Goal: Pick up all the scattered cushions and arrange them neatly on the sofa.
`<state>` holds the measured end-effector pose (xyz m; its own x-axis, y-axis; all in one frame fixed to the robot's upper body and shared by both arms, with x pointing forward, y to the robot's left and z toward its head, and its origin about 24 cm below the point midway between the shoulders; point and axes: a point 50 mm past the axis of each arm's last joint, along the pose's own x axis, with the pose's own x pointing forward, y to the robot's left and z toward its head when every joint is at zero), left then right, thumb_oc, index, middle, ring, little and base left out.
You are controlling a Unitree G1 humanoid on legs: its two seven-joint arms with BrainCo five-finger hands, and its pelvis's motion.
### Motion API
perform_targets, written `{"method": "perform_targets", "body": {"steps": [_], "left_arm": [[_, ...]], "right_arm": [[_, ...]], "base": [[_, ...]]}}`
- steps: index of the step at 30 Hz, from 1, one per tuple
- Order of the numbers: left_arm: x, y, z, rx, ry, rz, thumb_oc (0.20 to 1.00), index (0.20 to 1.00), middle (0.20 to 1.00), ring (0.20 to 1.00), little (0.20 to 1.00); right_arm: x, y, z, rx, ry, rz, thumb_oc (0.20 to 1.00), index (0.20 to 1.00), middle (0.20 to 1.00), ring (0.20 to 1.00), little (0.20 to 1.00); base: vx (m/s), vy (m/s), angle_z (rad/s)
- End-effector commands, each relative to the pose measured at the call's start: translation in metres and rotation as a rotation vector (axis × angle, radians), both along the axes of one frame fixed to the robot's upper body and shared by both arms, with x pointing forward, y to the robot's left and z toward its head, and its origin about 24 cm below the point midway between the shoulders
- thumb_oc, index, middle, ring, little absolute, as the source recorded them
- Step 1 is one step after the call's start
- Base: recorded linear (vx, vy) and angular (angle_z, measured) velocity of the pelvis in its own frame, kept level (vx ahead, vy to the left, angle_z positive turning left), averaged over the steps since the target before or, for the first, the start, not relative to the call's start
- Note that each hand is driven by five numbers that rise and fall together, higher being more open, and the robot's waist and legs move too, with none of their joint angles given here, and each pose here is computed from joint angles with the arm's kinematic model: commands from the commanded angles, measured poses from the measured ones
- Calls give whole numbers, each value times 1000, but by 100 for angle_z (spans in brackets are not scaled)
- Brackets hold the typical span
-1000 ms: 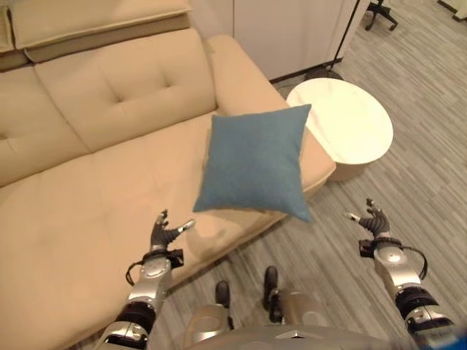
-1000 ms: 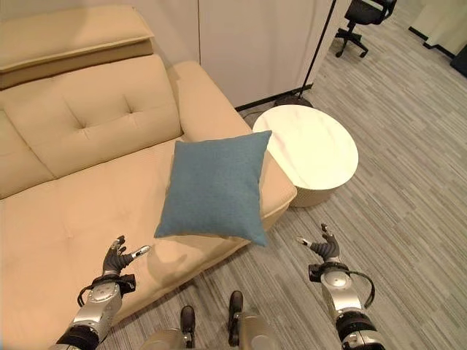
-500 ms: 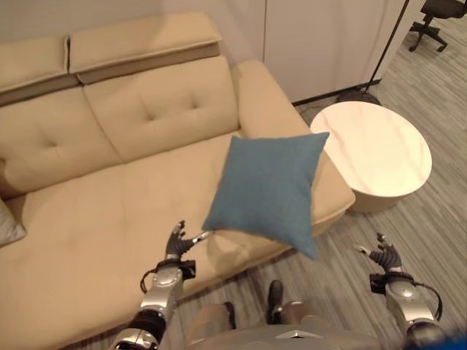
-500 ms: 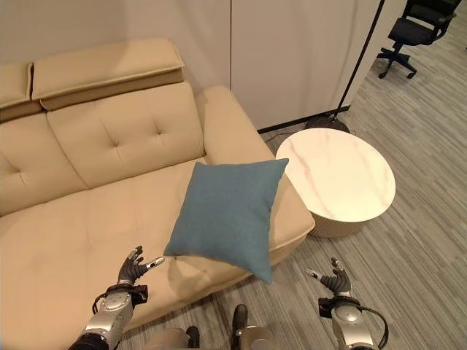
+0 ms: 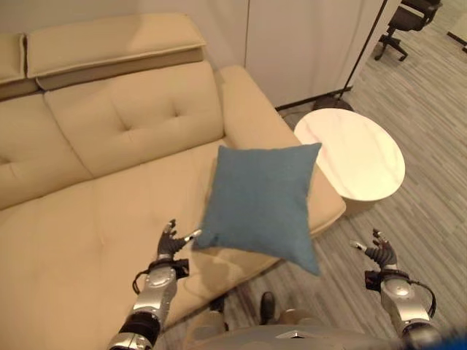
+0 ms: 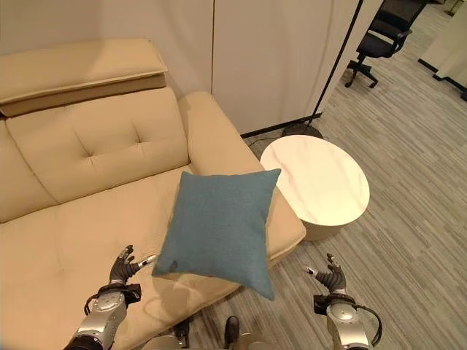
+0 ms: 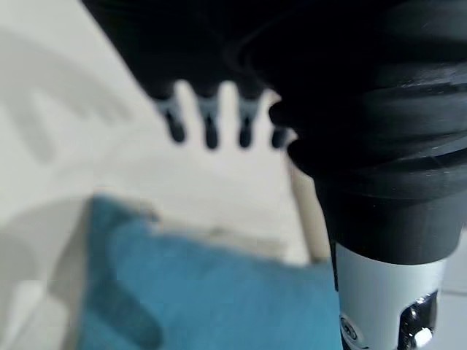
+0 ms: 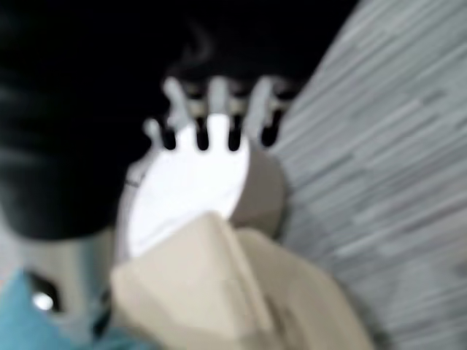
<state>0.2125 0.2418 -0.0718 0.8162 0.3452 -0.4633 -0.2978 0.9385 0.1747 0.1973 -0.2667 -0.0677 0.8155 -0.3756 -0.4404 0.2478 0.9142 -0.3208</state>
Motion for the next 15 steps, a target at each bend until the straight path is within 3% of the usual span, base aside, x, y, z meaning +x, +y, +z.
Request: {"method": "perform_targets", "body": {"steps": [1, 9, 15], "left_arm": [[30, 17, 31, 54, -149, 49, 1000, 1000, 1000, 1000, 1000], [73, 21, 66, 115, -253, 26, 1000, 1000, 1000, 1000, 1000], [98, 30, 86, 122, -280, 72, 1000, 1000, 1000, 1000, 1000]], "right_arm": [[43, 2, 39, -69, -186, 51, 1000, 1000, 1000, 1000, 1000], [90, 33, 80, -19, -372, 136, 1000, 1000, 1000, 1000, 1000], [113, 73, 102, 182, -490, 202, 1000, 1000, 1000, 1000, 1000]], "base": [[-47, 99, -26], [-117, 74, -31], [-52, 48, -31]]}}
